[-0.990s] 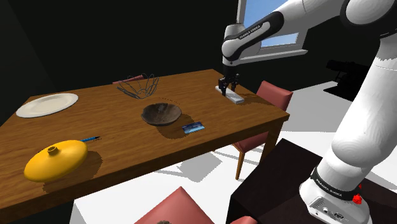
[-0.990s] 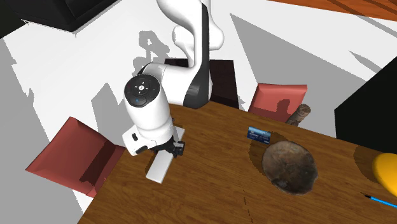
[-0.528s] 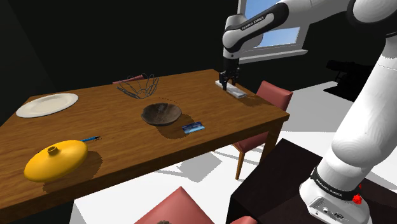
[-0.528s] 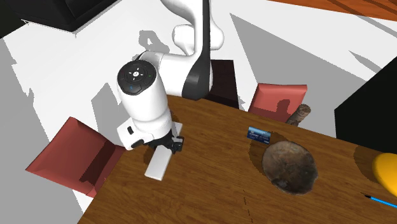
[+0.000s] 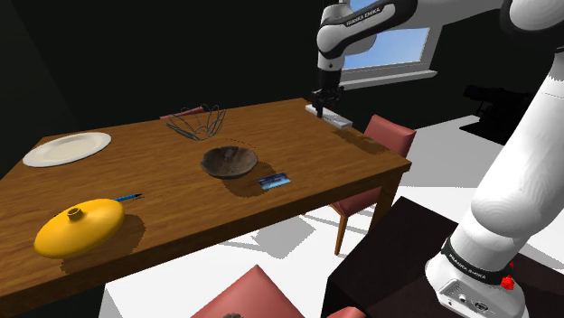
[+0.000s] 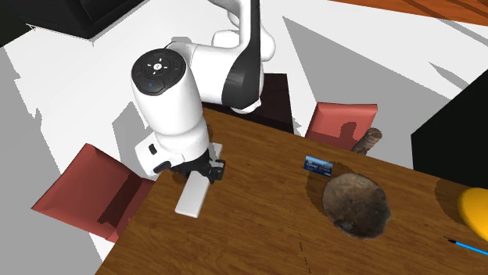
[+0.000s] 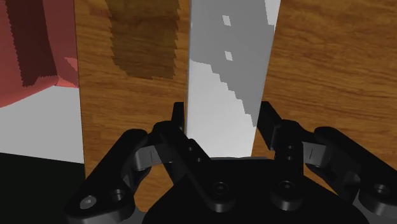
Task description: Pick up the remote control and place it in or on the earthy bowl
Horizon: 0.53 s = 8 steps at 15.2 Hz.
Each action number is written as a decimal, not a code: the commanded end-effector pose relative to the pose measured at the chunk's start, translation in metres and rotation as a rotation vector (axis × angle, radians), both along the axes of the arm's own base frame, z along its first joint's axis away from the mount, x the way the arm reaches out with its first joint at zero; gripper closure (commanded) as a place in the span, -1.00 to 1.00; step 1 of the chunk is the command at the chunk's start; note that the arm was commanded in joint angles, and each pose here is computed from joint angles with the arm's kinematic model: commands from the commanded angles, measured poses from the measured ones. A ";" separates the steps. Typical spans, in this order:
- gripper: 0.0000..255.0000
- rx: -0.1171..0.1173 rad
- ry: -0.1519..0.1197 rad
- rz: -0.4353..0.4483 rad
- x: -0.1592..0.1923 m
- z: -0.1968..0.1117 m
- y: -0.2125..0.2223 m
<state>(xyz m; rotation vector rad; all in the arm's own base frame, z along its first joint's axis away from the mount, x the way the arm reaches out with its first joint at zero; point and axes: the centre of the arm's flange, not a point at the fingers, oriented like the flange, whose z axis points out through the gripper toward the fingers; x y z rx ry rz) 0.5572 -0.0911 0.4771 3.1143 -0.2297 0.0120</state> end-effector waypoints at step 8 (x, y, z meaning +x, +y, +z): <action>1.00 0.000 0.000 0.000 -0.001 0.043 0.000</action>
